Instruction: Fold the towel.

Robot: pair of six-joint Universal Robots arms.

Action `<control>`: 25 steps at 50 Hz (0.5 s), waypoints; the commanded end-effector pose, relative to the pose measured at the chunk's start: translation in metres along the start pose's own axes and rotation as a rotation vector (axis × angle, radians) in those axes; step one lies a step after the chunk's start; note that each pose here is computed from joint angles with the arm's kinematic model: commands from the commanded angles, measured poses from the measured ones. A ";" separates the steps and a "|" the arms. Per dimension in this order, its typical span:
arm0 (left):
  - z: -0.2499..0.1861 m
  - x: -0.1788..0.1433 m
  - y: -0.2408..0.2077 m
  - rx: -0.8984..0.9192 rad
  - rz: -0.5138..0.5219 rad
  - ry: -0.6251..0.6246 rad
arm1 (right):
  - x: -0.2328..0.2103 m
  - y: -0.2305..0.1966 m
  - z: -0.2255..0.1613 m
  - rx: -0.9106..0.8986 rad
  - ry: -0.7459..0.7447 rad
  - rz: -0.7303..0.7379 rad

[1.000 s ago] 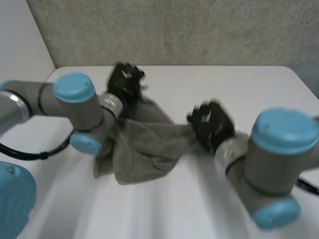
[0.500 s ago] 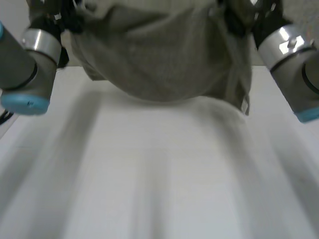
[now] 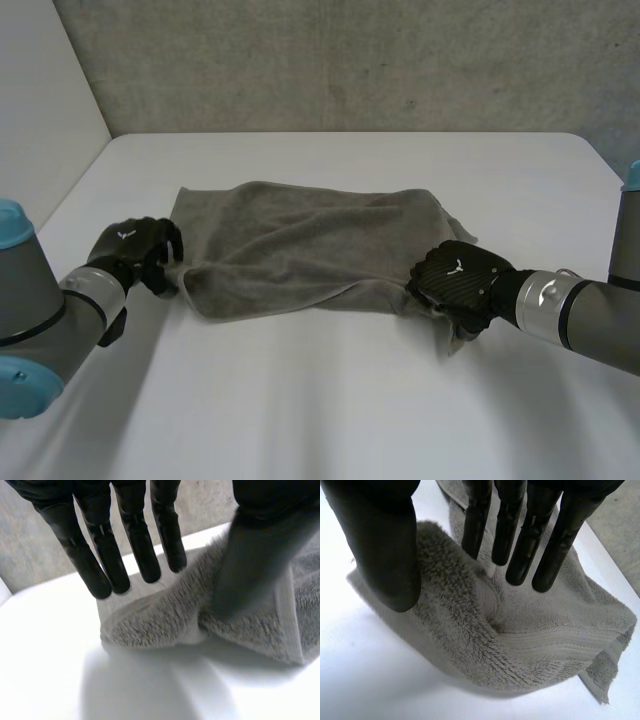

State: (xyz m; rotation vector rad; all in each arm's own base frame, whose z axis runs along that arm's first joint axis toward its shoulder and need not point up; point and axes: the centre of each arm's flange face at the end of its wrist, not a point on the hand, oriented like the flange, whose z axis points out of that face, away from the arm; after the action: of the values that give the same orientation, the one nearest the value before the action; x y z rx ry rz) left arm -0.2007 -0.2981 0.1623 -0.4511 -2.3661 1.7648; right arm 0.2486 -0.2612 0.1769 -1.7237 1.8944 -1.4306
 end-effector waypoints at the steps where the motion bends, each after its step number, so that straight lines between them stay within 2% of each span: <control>1: -0.026 0.009 -0.026 0.100 0.033 0.016 | 0.002 -0.015 -0.015 0.067 0.067 0.092; 7: -0.033 0.014 -0.035 0.175 0.109 0.046 | 0.005 -0.026 -0.026 0.145 0.135 0.193; 9: -0.036 0.019 -0.040 0.221 0.184 0.081 | 0.007 -0.031 -0.033 0.203 0.188 0.294; 10: -0.036 0.019 -0.040 0.221 0.185 0.081 | 0.007 -0.031 -0.033 0.203 0.189 0.295; 12: -0.043 0.027 -0.042 0.251 0.275 0.135 | 0.010 -0.038 -0.041 0.250 0.240 0.408; 15: -0.046 0.032 -0.042 0.262 0.321 0.171 | 0.010 -0.040 -0.045 0.256 0.264 0.457; 17: -0.049 0.040 -0.040 0.273 0.402 0.218 | 0.007 -0.037 -0.049 0.233 0.309 0.533; 25: -0.049 0.041 -0.023 0.202 0.524 0.234 | -0.024 -0.032 -0.046 0.125 0.412 0.536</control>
State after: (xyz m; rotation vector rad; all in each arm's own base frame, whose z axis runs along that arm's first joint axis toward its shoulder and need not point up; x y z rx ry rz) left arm -0.2291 -0.2506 0.2096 -1.1158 -1.9553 2.0379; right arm 0.2375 -0.2326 0.2277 -0.8241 2.0555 -1.6735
